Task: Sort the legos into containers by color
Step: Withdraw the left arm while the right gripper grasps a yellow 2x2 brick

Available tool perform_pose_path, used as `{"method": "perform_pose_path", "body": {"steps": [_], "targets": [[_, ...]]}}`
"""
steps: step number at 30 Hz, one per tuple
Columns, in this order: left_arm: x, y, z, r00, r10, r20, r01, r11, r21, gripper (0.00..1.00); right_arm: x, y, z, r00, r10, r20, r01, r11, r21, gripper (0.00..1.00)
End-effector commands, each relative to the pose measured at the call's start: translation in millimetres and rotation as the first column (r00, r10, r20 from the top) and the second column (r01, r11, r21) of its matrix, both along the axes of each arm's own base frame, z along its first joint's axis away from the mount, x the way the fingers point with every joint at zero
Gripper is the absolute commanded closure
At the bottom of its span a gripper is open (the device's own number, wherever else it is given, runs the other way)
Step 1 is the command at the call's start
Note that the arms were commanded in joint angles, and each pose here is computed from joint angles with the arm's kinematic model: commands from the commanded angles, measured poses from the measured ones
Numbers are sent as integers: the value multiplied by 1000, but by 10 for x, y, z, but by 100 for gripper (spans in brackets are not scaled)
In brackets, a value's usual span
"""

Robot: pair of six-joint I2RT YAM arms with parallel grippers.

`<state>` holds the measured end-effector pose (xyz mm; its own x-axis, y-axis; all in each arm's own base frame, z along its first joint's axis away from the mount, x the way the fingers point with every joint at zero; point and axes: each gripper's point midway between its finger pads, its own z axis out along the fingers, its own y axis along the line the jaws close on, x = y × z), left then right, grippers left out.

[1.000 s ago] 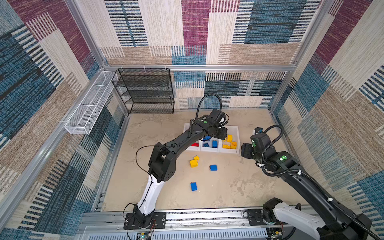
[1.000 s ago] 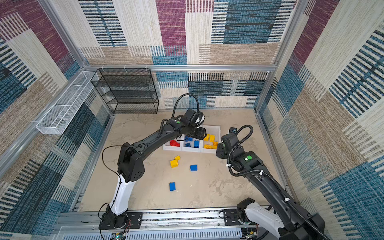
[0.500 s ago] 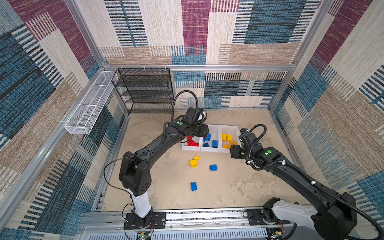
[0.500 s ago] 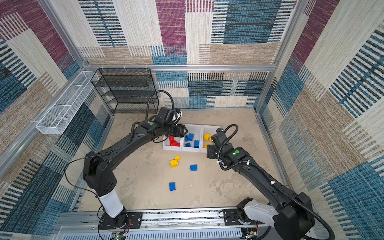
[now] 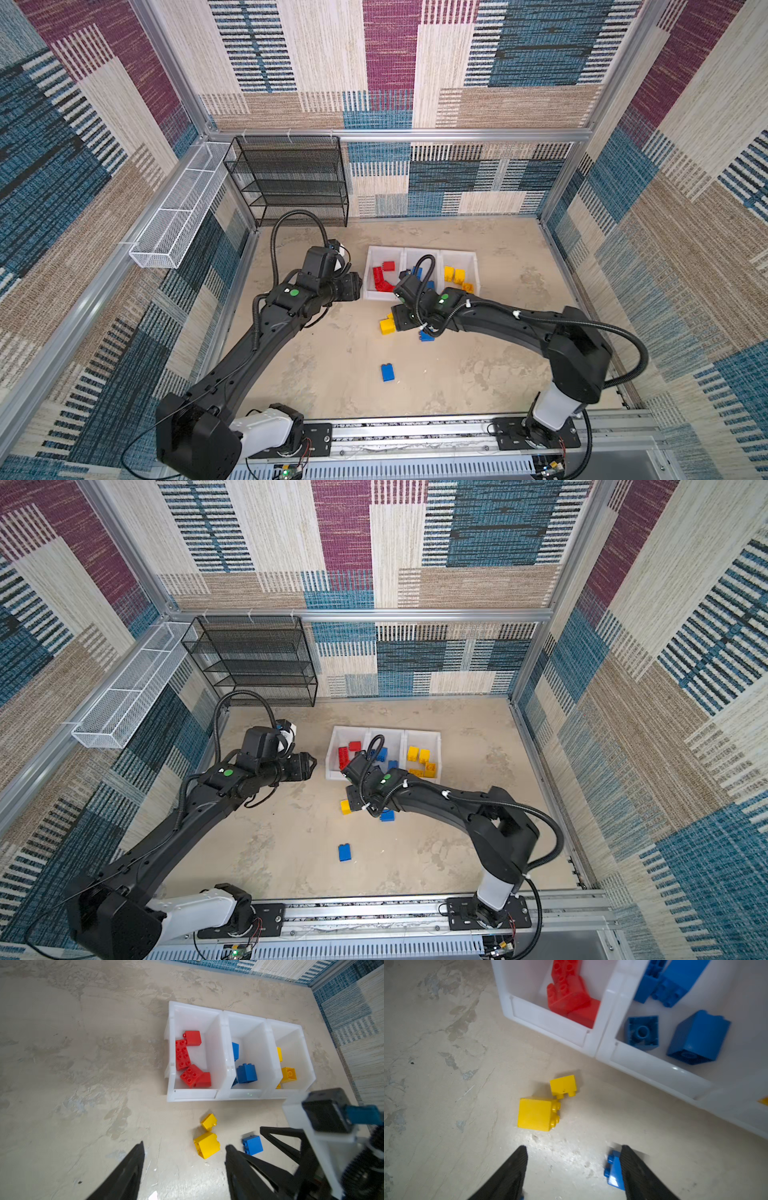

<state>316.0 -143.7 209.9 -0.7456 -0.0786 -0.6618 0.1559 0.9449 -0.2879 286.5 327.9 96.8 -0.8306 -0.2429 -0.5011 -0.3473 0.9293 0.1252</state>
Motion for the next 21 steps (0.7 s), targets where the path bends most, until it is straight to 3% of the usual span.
{"method": "perform_pose_path", "body": {"steps": [1, 9, 21], "targets": [[-154, 154, -118, 998, 62, -19, -63, 998, -5, 33, 38, 264, -80, 1000, 21, -4, -21, 1000, 14, 27], [-424, 229, -318, 995, 69, -76, -71, 997, -21, 33, 96, 429, -398, 998, 38, -45, -39, 999, -30, 28], [-513, 228, -437, 991, 69, -113, -73, 997, -33, 33, 58, 418, -539, 997, 28, -71, -30, 999, -29, 49]]}}
